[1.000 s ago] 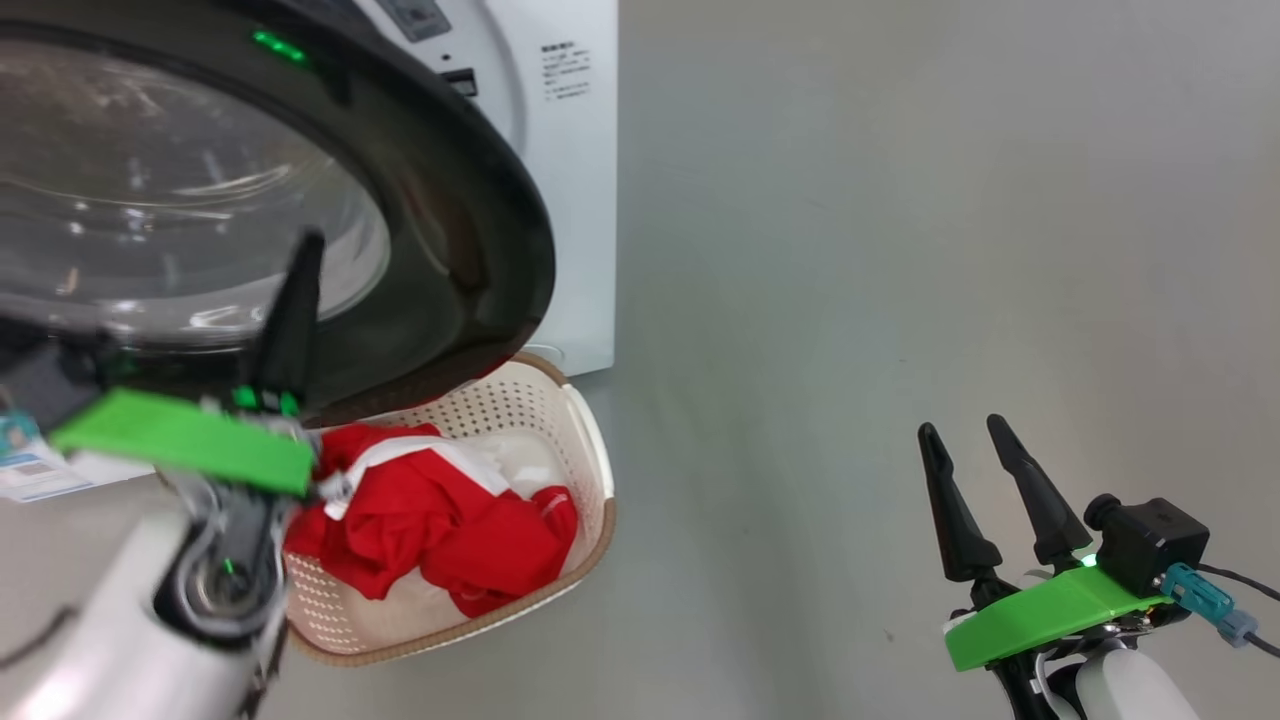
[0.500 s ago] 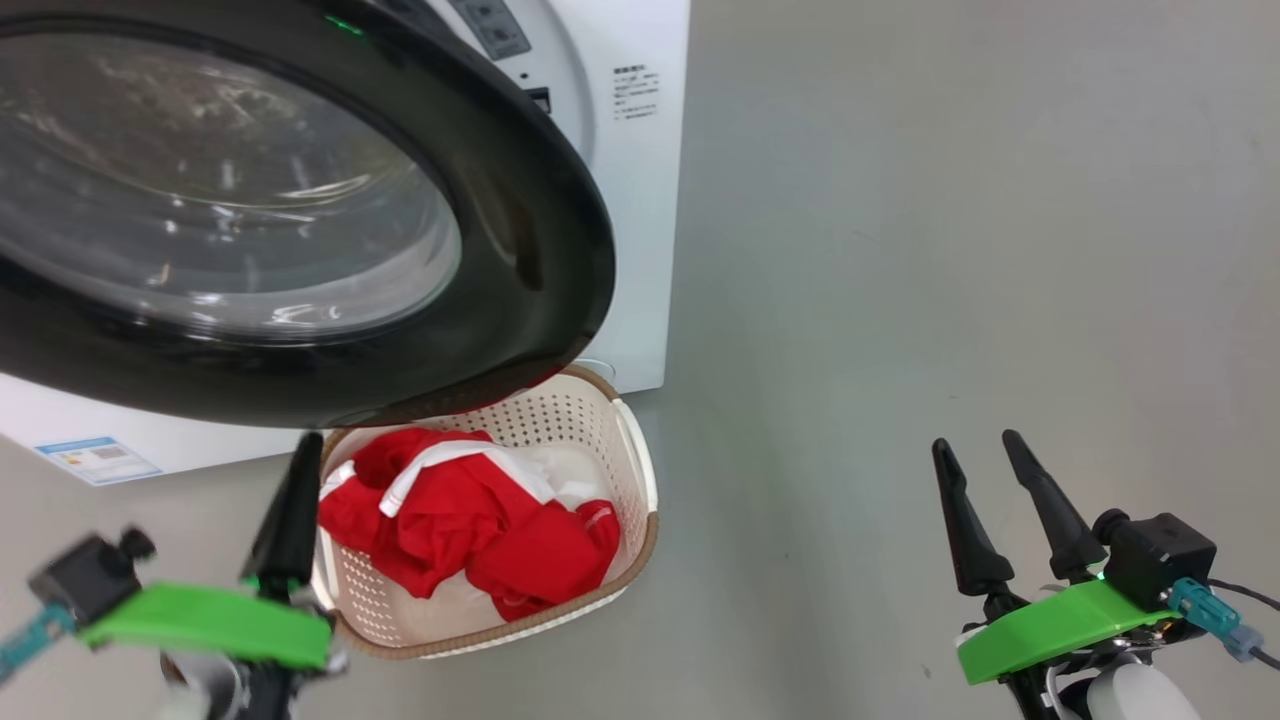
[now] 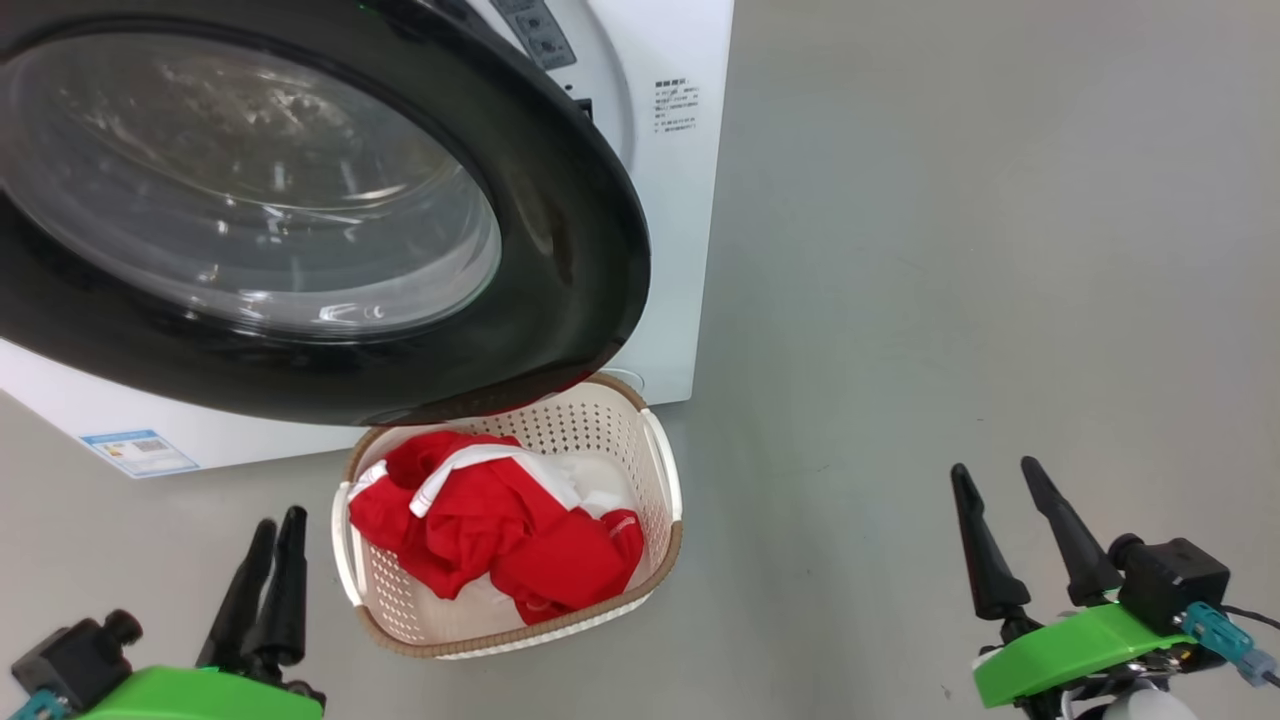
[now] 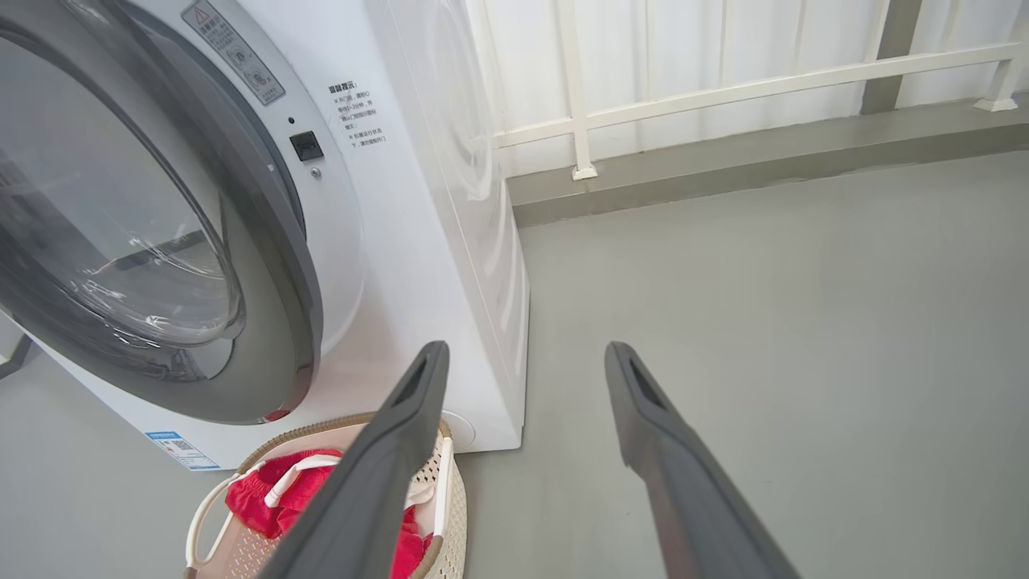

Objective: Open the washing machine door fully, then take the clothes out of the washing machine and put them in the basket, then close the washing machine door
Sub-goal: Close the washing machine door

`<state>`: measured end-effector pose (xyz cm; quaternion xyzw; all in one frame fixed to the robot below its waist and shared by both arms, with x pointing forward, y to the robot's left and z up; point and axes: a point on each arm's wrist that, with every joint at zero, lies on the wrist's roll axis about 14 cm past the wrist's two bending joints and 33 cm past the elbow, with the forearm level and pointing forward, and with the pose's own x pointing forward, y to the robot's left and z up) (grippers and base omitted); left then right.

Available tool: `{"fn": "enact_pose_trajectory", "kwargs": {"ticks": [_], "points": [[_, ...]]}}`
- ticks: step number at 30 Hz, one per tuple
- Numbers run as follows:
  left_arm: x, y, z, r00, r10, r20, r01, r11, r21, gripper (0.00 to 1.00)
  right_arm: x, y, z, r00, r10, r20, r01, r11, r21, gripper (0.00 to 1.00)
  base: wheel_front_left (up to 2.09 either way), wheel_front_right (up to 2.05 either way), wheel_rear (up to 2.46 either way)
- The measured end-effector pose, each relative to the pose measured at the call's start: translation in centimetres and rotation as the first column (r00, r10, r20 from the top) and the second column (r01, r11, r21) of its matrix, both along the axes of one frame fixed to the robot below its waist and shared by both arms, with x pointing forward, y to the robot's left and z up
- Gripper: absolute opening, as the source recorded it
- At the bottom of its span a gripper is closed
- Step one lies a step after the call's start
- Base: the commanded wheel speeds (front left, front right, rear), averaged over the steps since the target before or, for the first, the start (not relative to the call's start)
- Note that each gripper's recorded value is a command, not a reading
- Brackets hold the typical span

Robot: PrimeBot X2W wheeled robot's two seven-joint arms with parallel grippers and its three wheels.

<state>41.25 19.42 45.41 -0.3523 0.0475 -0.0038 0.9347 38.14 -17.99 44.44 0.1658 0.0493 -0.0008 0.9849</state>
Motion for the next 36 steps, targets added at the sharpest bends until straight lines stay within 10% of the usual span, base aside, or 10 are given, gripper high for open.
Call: {"fn": "enact_pose_trajectory", "kwargs": {"ticks": [4, 36], "points": [[-0.5, 0.8, 0.0, 1.0, 0.013, 0.005, -0.014, 0.998, 0.053, 1.0, -0.7, -0.4, -0.4, 1.0, -0.009, -0.014, 0.009, 1.0, -0.004, 1.0, 0.0, 0.0, 0.0], [-5.4, 3.2, 1.5, 0.997, 0.053, 0.063, -0.078, 0.854, 0.514, 1.0, -2.7, -1.2, 0.8, 0.999, -0.031, 0.019, 0.031, 1.0, -0.005, 1.0, 0.0, 0.0, 0.0]]}}
